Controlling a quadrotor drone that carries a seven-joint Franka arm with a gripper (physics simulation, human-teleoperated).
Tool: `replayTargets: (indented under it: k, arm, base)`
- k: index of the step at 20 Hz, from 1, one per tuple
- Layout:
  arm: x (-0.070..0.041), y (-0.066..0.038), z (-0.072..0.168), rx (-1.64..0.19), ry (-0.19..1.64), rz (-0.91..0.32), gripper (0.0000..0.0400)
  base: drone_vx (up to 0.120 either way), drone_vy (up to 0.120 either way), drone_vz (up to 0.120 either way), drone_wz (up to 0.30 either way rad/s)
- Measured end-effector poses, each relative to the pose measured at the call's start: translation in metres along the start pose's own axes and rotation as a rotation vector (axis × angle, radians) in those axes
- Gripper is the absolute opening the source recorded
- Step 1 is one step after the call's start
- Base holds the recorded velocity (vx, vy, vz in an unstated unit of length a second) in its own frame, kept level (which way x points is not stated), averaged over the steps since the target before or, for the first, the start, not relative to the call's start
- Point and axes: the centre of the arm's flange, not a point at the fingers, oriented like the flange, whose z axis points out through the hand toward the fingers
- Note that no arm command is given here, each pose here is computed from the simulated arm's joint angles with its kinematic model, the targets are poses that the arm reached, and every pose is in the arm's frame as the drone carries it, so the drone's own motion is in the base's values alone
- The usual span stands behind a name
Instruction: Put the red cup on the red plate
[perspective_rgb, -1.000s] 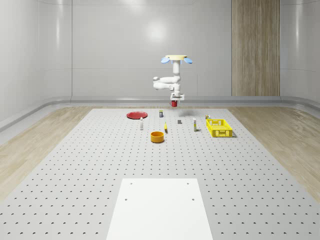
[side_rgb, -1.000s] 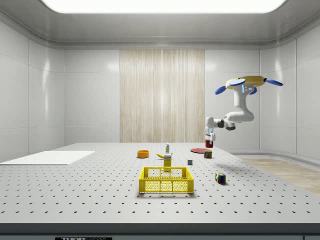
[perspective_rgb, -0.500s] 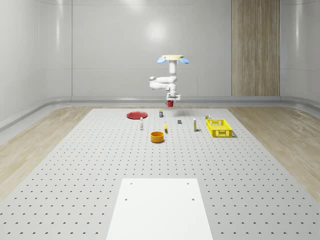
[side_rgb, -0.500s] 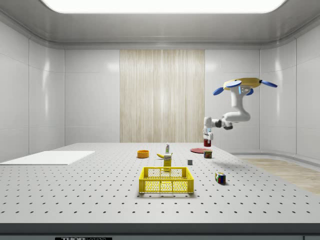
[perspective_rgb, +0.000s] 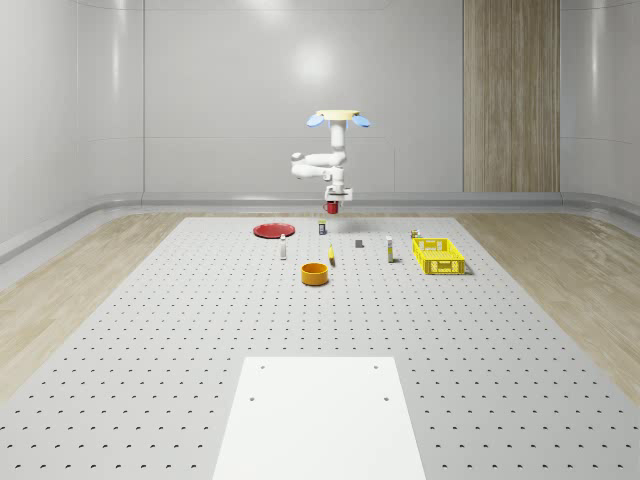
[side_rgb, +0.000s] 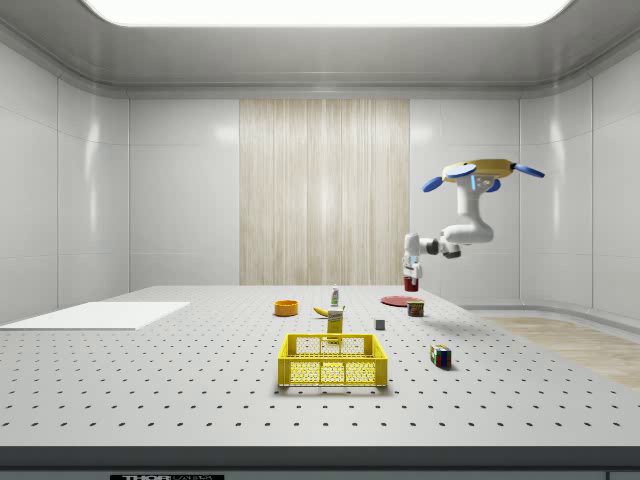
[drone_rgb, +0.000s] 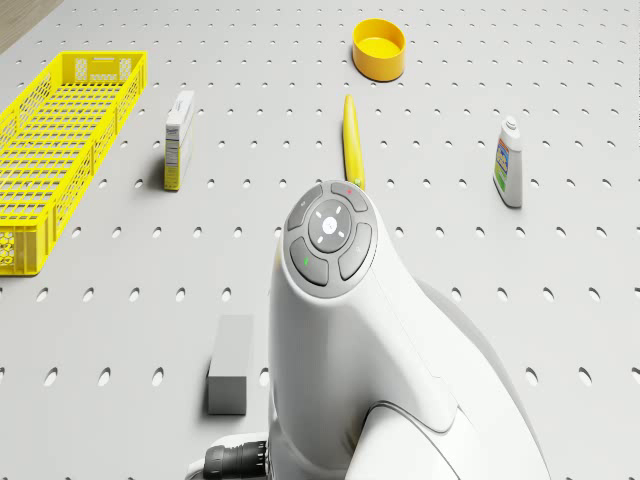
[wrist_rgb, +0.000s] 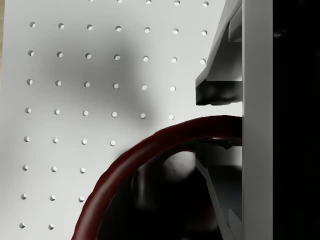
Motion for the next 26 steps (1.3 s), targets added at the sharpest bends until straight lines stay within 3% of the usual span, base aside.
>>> replayTargets:
  k: [26]
  arm:
    - [0.0, 0.0, 0.0, 0.0, 0.0, 0.001, 0.0099]
  base:
    - [0.0, -0.12, 0.0, 0.0]
